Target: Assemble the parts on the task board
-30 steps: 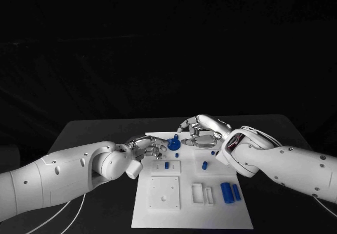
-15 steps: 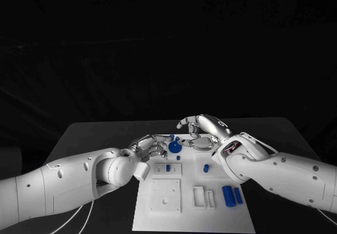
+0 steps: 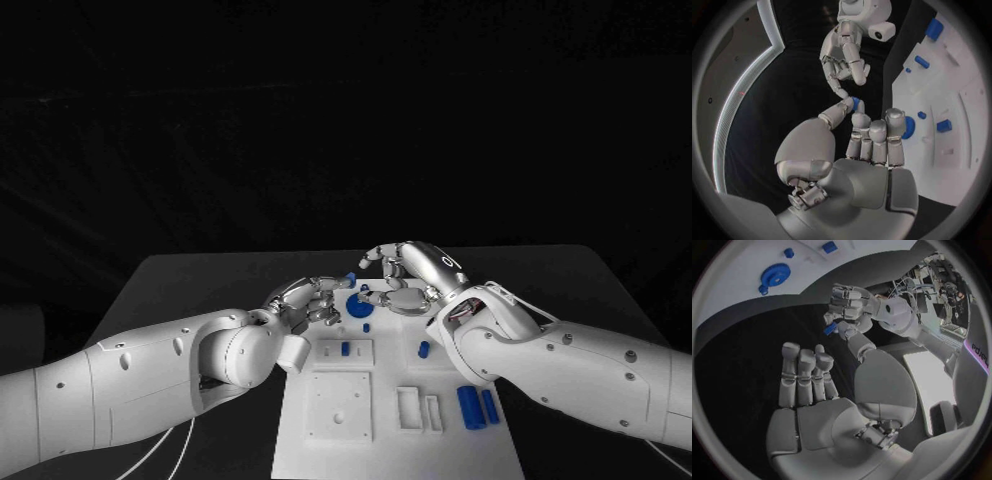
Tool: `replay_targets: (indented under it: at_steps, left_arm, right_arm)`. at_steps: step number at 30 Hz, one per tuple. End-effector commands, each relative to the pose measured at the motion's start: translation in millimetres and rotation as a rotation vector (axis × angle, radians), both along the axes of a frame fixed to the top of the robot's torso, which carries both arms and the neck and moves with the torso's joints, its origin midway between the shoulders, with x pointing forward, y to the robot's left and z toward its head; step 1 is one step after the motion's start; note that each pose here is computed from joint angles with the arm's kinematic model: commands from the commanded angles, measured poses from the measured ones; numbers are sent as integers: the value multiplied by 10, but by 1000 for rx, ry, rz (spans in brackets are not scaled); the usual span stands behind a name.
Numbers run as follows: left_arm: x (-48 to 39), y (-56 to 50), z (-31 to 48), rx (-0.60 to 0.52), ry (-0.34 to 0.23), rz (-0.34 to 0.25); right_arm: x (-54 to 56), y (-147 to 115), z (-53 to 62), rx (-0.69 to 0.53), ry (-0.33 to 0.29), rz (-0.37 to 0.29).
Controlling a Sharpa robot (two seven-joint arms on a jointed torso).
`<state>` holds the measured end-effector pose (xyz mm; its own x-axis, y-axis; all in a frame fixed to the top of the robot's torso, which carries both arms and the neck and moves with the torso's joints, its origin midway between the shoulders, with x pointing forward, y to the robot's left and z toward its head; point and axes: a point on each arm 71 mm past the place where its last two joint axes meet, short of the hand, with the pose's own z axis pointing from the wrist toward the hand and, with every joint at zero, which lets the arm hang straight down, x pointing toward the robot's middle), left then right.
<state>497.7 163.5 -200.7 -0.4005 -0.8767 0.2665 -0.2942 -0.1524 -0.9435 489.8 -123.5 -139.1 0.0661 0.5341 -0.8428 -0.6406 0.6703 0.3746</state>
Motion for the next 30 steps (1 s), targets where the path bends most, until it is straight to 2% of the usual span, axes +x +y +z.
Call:
replay_targets:
  at_steps: [1,19,23,30]
  left_arm:
    - [-4,-33,27,-27,-26,-3]
    - [-16,-67,25,-27,-26,-29]
    - [-22,-77,29,-20,-36,-57]
    - [-33,-97,27,-24,-29,-73]
  right_arm:
    - [0,32,-18,-8,-8,-11]
    - [14,110,-10,9,-37,-18]
    - [12,140,-19,8,-36,-12]
    - [18,142,-34,2,-39,-16]
